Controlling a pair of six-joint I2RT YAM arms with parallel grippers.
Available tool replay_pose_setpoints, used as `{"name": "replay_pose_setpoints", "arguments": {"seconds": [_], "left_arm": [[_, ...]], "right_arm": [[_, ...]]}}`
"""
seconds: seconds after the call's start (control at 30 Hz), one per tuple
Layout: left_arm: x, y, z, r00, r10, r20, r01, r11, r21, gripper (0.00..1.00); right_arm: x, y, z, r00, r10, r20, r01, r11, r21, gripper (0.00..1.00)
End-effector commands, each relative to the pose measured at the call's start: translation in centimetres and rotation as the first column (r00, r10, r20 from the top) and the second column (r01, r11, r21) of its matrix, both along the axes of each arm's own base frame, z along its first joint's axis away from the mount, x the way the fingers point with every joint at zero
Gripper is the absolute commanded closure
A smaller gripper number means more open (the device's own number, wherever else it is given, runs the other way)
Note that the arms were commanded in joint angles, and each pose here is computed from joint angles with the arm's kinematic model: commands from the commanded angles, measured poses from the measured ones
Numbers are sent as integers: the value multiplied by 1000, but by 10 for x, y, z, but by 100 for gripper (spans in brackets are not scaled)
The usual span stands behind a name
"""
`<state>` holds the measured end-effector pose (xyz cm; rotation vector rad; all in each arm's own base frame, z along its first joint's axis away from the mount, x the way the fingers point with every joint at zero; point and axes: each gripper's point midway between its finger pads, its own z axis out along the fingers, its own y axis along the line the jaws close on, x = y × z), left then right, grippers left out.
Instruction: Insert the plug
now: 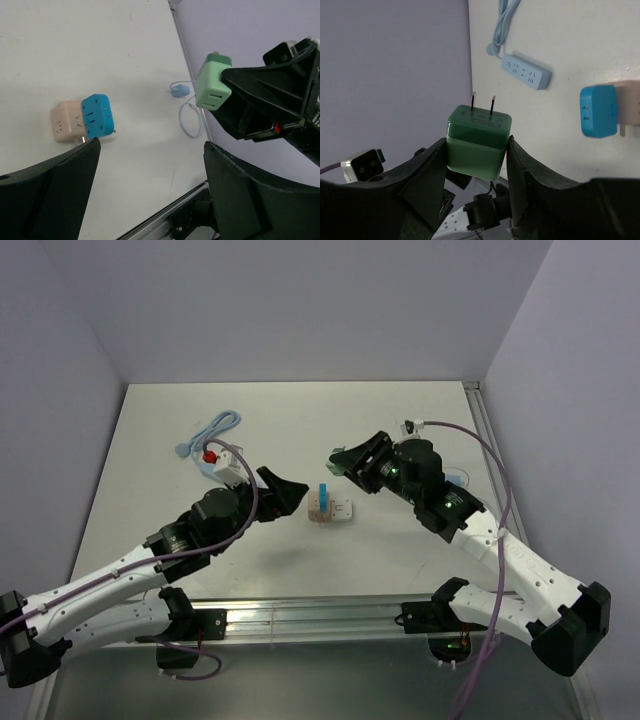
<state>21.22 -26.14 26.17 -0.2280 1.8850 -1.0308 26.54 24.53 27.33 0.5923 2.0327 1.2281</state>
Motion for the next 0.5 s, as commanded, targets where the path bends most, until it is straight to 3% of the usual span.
{"name": "replay_pose_setpoints", "arguments": {"seconds": [0.0,0.23,0.47], "left_arm": [[4,-13,30,993,6,115,4,996,-86,10],[-13,-35,46,964,-69,258,94,992,-86,17],[-13,-49,44,960,-93,264,115,991,-68,22]], "right_arm": [[-4,-7,24,993,-114,0,113,985,132,100],[-13,6,23,994,-91,-57,99,982,158,100],[-25,13,27,996,-71,-52,78,986,149,100]]}}
